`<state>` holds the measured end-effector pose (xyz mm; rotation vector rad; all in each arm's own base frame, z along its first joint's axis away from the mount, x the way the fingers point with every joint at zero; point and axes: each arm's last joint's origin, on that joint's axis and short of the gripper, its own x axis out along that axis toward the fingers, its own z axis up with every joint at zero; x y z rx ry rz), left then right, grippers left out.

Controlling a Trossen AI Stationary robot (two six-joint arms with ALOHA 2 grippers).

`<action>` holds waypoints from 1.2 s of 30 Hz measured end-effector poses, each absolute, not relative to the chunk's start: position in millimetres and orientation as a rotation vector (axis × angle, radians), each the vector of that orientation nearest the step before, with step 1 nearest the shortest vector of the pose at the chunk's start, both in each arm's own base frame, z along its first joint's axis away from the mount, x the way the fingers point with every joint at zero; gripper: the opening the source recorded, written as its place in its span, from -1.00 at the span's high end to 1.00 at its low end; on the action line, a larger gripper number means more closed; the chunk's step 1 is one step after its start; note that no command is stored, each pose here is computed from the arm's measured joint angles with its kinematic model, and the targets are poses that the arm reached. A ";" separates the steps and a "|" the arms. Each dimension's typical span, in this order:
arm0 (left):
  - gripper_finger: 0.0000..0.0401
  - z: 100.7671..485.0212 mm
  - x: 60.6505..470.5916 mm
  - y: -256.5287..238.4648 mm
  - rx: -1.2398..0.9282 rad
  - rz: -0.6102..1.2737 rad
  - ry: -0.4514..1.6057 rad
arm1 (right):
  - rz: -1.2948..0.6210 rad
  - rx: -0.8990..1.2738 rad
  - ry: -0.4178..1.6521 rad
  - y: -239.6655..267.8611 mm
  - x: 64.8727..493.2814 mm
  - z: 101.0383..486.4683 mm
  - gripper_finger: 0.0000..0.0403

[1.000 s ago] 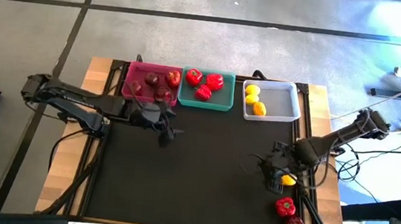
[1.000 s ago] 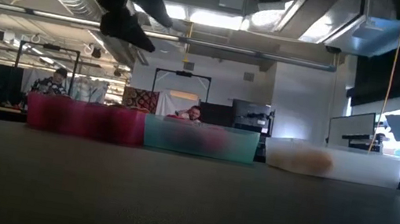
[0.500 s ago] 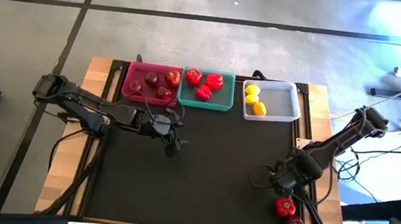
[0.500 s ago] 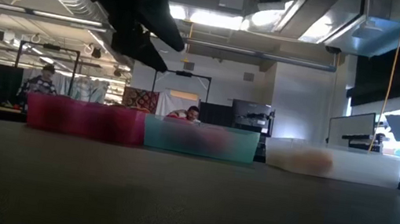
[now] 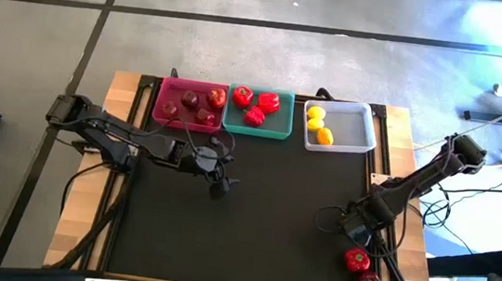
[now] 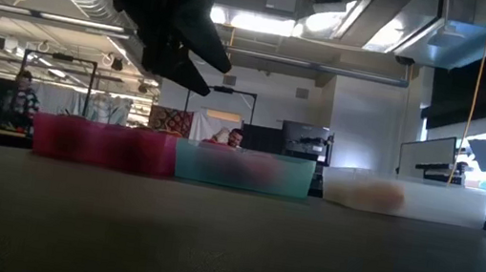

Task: Sort produce into baskets
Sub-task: Put the lemon into the white bin

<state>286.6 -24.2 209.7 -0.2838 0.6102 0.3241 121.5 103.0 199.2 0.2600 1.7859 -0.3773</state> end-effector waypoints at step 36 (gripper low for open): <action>-0.90 212.9 289.0 -24.8 -0.212 0.289 0.581 | -0.323 0.283 1.883 113.5 131.9 158.3 0.45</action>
